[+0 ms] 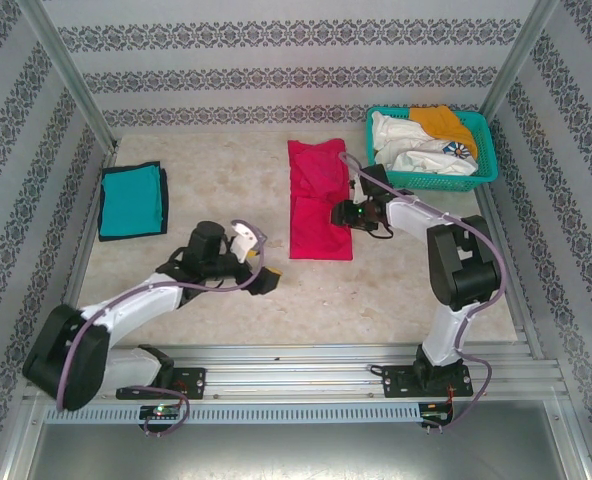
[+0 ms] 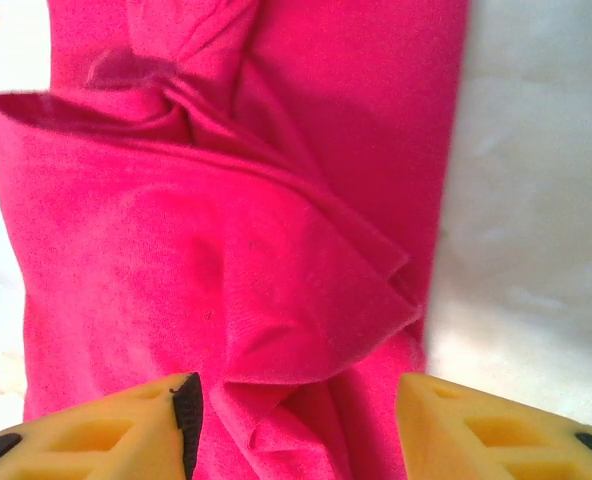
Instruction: Fold and stack the t-shirts
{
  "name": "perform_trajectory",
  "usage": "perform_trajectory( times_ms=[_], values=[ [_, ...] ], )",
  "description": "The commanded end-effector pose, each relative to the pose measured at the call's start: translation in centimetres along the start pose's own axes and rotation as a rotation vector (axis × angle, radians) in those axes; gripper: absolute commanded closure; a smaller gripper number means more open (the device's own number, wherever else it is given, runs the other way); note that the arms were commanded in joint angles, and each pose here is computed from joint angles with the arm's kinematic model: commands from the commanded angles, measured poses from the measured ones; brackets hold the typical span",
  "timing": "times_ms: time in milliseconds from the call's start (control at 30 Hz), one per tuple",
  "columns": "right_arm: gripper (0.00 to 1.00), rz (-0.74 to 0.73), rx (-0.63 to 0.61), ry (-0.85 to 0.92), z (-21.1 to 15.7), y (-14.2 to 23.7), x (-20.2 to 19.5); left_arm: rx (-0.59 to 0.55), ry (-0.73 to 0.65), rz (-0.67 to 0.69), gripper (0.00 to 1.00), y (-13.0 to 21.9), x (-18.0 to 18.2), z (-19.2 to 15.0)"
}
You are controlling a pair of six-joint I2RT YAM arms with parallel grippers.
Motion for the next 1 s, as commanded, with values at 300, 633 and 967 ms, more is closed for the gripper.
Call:
perform_trajectory(
  times_ms=[300, 633, 967],
  values=[
    [0.69, 0.069, -0.020, -0.231, 2.3, -1.6, -0.7, -0.140, -0.056, -0.113, 0.00, -6.7, -0.3, 3.9],
    [0.54, 0.026, -0.032, -0.255, 1.9, -2.0, -2.3, -0.106, -0.075, -0.097, 0.00, -6.7, -0.2, 3.2],
    [1.00, 0.088, -0.054, -0.232, 3.4, -1.4, -0.7, -0.092, -0.068, -0.098, 0.00, -6.7, -0.3, 2.7]
  ],
)
Point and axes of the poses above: each hand's point on the last joint's axis, 136 mm out from that joint toward the fingers, its own y axis back along the fingers, its own x axis along the line the jaws close on, z = x × y, the point moved 5 cm from there along y, back along the fingers, and after that the axes turned 12 degrees about -y, right-handed, at the moved point
